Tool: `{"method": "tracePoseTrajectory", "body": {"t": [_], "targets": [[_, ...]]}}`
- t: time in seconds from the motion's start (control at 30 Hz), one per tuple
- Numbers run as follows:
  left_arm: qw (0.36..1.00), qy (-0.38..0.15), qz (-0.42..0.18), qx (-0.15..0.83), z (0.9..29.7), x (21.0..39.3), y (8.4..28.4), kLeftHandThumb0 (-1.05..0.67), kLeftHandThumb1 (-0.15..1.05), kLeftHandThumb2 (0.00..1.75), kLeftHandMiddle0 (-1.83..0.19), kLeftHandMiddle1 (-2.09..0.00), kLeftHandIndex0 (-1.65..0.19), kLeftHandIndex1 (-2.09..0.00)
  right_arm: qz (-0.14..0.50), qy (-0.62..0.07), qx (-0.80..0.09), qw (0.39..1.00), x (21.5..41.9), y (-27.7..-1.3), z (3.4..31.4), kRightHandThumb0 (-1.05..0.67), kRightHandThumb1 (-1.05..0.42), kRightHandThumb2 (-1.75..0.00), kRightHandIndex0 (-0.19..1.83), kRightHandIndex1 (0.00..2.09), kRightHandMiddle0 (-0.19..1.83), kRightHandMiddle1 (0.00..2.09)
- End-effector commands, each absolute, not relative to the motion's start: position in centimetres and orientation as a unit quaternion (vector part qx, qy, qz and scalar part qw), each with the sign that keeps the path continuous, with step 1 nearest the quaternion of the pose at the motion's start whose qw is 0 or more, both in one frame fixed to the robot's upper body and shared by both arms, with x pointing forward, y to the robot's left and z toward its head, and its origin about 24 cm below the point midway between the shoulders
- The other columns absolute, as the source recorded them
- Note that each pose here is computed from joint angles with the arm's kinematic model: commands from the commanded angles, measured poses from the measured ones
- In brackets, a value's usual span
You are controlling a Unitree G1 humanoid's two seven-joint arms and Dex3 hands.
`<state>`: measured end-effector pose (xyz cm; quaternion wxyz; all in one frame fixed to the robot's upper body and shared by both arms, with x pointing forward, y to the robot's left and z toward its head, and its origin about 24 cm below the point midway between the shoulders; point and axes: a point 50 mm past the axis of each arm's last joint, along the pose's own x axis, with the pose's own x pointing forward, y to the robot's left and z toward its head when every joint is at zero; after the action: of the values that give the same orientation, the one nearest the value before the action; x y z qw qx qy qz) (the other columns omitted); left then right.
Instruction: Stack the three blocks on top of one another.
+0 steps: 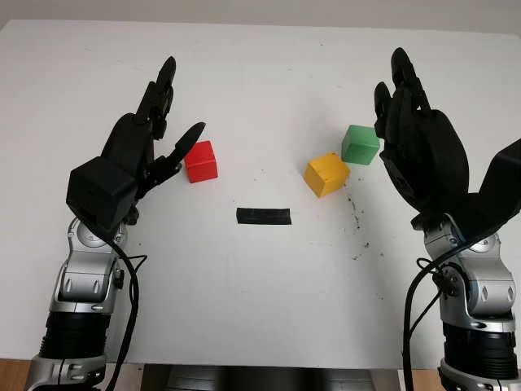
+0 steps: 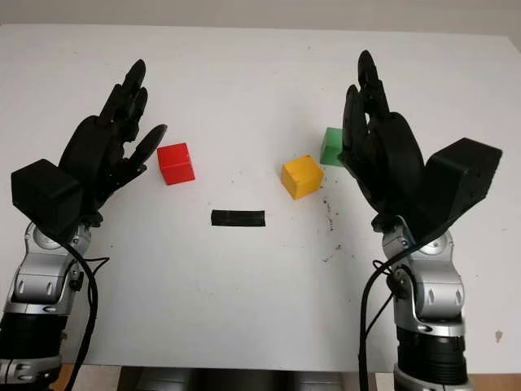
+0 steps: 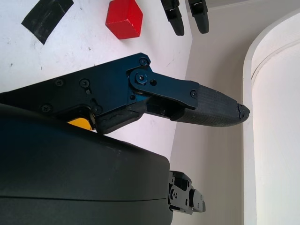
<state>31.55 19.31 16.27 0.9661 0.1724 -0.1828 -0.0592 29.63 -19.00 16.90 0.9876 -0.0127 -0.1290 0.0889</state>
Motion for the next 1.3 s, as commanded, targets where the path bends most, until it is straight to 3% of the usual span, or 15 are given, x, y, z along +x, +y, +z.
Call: {"method": "tracePoseTrajectory", "body": {"t": [0.0,0.4,0.57,0.67,0.8,0.87,1.27], "targets": [[0.966,-0.185,-0.061,0.171,16.2,31.2,19.3,-0.75,1.05,0.32,0.03,-0.05,0.05,-0.05,0.088,-0.135,-0.011,0.987,29.3,-19.1,17.2,-0.83,-1.05,-0.69,-0.19,0.00,-0.19,0.00],[0.964,-0.189,-0.053,0.180,16.5,31.2,19.4,-0.75,1.05,0.31,0.02,-0.06,0.04,-0.06,0.090,-0.133,-0.015,0.987,29.2,-19.3,17.2,-0.83,-1.05,-0.69,-0.19,0.00,-0.19,0.00],[0.947,-0.217,-0.022,0.236,18.4,30.8,20.4,-0.71,1.05,0.21,-0.11,-0.09,-0.04,-0.09,0.090,-0.134,-0.016,0.987,29.3,-19.0,17.3,-0.83,-1.05,-0.71,-0.19,0.00,-0.19,0.00],[0.919,-0.223,-0.006,0.324,19.6,30.5,21.0,-0.71,1.05,0.15,-0.16,-0.08,-0.09,-0.11,0.091,-0.135,-0.015,0.987,29.4,-19.0,17.3,-0.83,-1.05,-0.70,-0.19,0.00,-0.19,0.00],[0.844,-0.173,-0.035,0.507,21.9,30.5,21.7,-0.79,1.05,0.11,-0.13,-0.06,-0.15,-0.11,0.094,-0.137,-0.014,0.986,29.4,-19.0,17.4,-0.82,-1.05,-0.71,-0.19,0.00,-0.19,0.00],[0.817,-0.149,-0.058,0.554,22.8,31.0,21.7,-0.78,1.02,0.07,-0.15,-0.06,-0.21,-0.13,0.093,-0.136,-0.018,0.986,29.4,-18.9,17.4,-0.82,-1.05,-0.71,-0.19,0.00,-0.19,0.00],[0.767,-0.090,-0.105,0.627,21.4,33.1,20.8,-0.80,1.03,0.06,-0.07,-0.03,-0.18,-0.08,0.089,-0.140,-0.016,0.986,29.7,-19.0,17.3,-0.83,-1.05,-0.70,-0.19,0.00,-0.19,0.00]]}}
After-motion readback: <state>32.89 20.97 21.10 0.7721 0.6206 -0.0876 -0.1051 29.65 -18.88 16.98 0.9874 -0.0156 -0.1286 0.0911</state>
